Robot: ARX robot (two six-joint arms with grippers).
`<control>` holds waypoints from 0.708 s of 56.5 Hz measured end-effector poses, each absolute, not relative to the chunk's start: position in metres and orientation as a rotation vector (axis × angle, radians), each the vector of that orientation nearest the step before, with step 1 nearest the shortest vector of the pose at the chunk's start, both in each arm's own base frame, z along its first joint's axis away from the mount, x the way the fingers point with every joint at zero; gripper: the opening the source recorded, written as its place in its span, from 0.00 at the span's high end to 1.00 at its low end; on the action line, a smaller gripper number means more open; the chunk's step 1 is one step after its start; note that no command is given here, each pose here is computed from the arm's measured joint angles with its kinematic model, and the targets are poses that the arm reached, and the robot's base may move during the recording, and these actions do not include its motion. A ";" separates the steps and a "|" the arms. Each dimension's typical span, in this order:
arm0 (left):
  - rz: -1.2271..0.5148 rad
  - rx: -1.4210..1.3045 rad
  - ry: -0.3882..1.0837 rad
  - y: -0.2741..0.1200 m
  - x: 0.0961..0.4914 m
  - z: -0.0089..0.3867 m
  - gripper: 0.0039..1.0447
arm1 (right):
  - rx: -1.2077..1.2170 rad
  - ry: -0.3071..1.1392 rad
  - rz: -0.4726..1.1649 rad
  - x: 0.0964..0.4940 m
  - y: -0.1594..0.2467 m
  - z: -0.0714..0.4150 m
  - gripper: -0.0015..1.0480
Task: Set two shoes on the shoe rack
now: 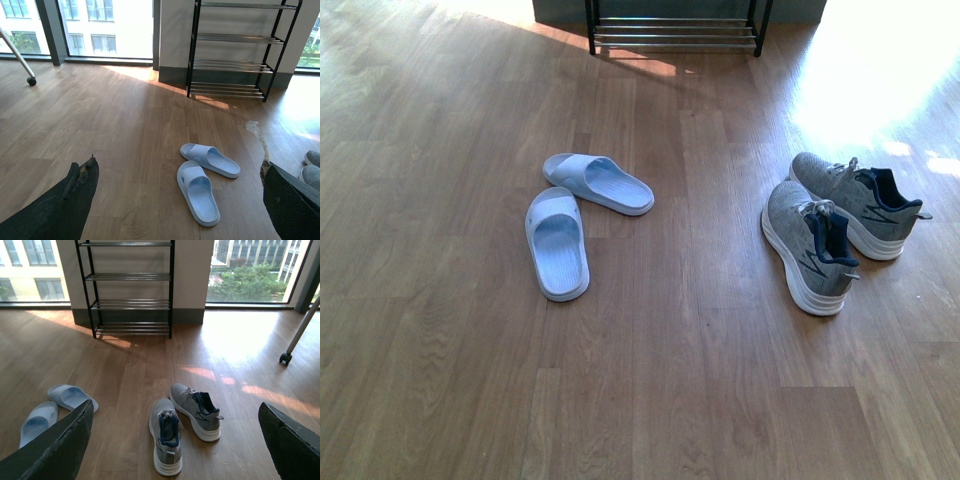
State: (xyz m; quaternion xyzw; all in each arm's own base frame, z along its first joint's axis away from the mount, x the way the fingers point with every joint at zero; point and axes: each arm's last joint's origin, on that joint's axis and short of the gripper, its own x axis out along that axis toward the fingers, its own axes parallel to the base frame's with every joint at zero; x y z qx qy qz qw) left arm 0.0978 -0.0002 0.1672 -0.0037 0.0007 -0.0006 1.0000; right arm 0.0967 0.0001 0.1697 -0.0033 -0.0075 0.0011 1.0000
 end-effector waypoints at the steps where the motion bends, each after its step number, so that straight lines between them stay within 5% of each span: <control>1: -0.001 -0.007 0.001 0.000 0.098 0.167 0.09 | -0.007 -0.015 0.002 0.097 0.000 0.170 0.09; 40: -0.001 -0.007 0.001 0.000 0.098 0.167 0.09 | -0.007 -0.015 0.000 0.097 0.000 0.170 0.09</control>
